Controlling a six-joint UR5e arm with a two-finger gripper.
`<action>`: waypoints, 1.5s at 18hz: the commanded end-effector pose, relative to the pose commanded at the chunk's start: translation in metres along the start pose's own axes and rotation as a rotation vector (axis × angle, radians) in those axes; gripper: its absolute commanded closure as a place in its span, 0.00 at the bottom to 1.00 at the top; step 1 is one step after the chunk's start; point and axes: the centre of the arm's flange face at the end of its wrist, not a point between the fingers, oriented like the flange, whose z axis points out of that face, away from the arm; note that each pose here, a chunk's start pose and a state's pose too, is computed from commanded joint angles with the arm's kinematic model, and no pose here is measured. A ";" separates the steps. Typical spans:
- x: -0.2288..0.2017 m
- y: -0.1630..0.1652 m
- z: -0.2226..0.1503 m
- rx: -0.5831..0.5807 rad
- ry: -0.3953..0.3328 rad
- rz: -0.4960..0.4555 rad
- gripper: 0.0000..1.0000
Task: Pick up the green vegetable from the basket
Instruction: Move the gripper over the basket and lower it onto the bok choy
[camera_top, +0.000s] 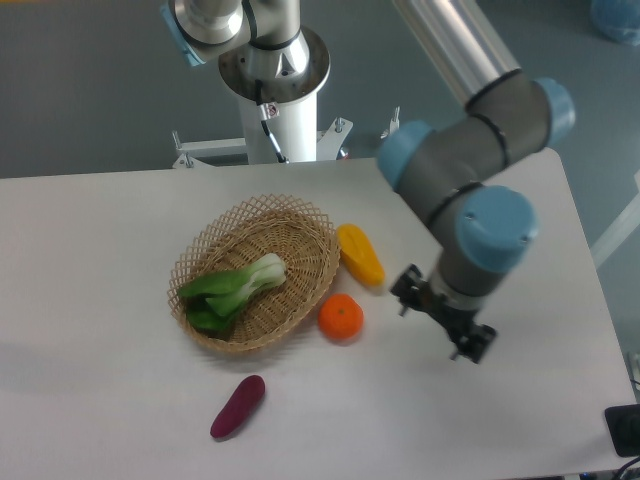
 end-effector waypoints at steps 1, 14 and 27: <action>0.010 -0.004 0.001 -0.001 0.007 0.009 0.00; 0.171 -0.069 0.048 -0.028 0.150 0.018 0.00; 0.193 -0.085 0.102 -0.007 0.091 -0.005 0.00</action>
